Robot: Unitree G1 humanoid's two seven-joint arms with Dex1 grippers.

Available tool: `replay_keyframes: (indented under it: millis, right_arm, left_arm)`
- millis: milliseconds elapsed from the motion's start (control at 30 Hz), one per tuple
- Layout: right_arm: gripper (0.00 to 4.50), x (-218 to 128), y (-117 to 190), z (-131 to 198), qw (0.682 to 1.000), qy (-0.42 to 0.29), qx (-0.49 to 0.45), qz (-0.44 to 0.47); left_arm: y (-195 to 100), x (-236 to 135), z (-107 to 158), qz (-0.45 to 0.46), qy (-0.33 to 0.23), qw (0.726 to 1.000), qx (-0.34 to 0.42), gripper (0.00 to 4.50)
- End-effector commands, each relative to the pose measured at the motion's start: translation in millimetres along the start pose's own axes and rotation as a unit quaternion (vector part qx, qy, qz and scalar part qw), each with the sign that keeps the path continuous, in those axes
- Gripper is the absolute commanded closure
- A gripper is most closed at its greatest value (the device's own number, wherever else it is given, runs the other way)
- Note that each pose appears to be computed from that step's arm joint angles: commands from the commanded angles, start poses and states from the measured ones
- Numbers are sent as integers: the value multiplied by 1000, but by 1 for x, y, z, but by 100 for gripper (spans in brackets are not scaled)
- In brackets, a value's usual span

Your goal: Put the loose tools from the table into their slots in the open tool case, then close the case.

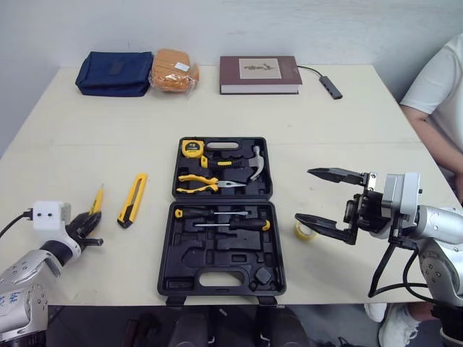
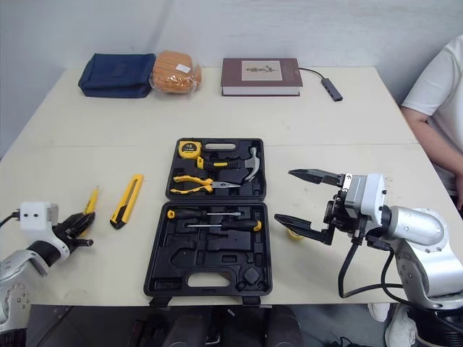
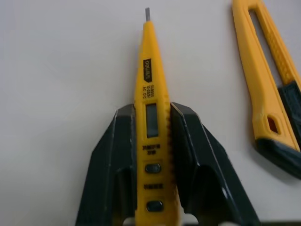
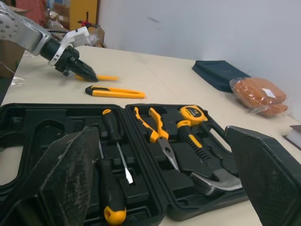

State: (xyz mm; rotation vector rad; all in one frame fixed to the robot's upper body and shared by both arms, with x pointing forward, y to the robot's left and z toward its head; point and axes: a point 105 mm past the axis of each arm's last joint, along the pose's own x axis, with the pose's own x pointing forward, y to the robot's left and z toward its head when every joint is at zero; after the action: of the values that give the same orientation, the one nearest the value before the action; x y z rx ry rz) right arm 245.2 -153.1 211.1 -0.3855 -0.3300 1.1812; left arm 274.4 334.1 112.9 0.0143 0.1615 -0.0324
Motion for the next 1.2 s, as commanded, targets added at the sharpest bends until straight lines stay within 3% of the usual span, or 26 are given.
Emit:
replay_keyframes:
  millis: [33,167,267,400,500,567,700,933,1200]
  right_arm:
    - [0,-8,-3,9,1000,-1,-27,-1]
    - [0,-13,-6,8,999,7,-32,5]
    - [0,-15,-6,7,999,16,-34,11]
    - [0,-17,0,2,999,21,-25,21]
    - [0,-18,3,1,999,23,-23,26]
    - [0,-18,9,0,999,21,6,36]
    - [0,-17,22,-4,997,35,26,67]
    - [0,-17,35,-9,995,47,41,80]
    - [0,-17,38,-10,995,50,38,72]
  left_arm:
    - [-17,-10,57,-84,-113,984,107,415]
    - [-48,-17,72,-203,-130,951,195,415]
    - [-92,-25,78,-339,-123,901,242,415]
    - [-133,-29,74,-457,-89,838,284,415]
    - [-143,-28,79,-482,-87,831,262,415]
    - [-157,-36,62,-548,-28,768,330,415]
    - [-179,-39,53,-612,25,682,398,415]
    - [-194,-31,42,-629,91,647,421,415]
    - [-201,-14,43,-581,133,684,421,415]
